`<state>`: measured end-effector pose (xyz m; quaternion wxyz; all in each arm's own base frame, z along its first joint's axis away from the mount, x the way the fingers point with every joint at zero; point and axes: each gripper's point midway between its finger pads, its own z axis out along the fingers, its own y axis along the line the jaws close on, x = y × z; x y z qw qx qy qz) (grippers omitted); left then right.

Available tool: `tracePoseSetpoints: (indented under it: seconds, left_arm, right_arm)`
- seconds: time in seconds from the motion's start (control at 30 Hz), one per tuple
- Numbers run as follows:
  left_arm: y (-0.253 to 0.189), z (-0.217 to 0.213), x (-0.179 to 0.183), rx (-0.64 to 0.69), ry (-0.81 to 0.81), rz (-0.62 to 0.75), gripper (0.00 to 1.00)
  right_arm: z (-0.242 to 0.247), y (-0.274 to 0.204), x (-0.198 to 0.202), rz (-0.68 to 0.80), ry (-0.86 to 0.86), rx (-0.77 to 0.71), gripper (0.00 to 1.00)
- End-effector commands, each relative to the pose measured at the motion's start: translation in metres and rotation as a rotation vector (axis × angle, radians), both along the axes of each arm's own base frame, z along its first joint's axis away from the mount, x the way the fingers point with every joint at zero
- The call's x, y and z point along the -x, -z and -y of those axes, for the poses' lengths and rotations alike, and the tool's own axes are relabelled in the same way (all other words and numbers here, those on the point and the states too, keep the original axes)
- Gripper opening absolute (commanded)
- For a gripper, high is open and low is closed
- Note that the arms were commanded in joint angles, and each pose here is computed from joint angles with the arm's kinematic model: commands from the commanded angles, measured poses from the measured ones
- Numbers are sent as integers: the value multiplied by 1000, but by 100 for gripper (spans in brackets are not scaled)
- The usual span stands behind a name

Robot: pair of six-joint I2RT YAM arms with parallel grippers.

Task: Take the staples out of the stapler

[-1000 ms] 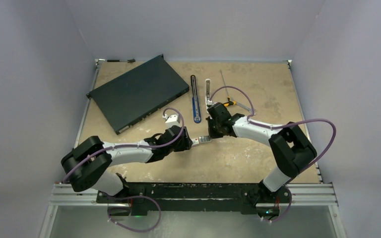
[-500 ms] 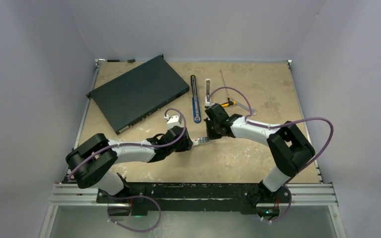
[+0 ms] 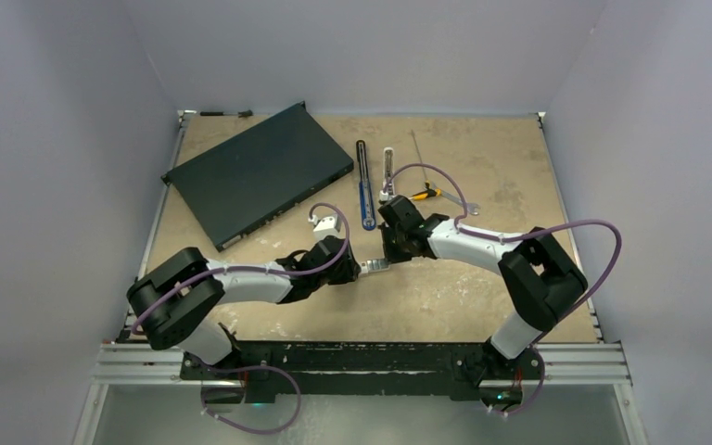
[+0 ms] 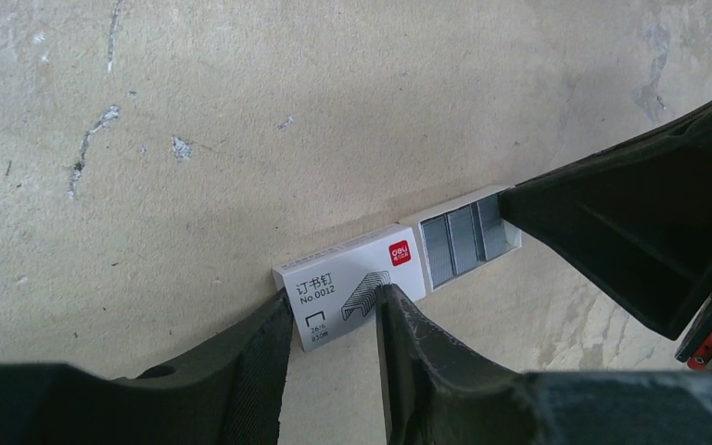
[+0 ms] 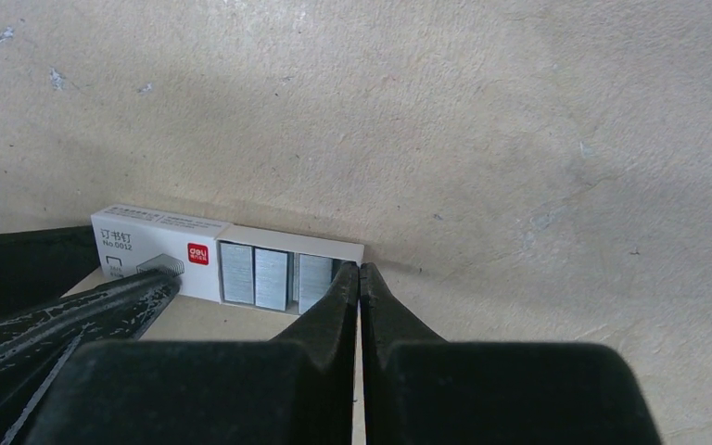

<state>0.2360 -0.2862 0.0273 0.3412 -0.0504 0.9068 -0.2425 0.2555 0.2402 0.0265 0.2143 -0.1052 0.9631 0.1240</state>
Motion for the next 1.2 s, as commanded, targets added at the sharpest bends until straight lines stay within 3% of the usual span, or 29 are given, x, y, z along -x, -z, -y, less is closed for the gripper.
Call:
tracePoseSetpoints:
  seconds: [0.0,1.17]
  left_arm:
    - [1,4,-1,23,7,9,36]
    - [6,0,-2,-8,9,12,35]
  right_arm:
    - [-3,-6,-4,7,38,4,0]
    - [6,-3,12,-1,10,60,0]
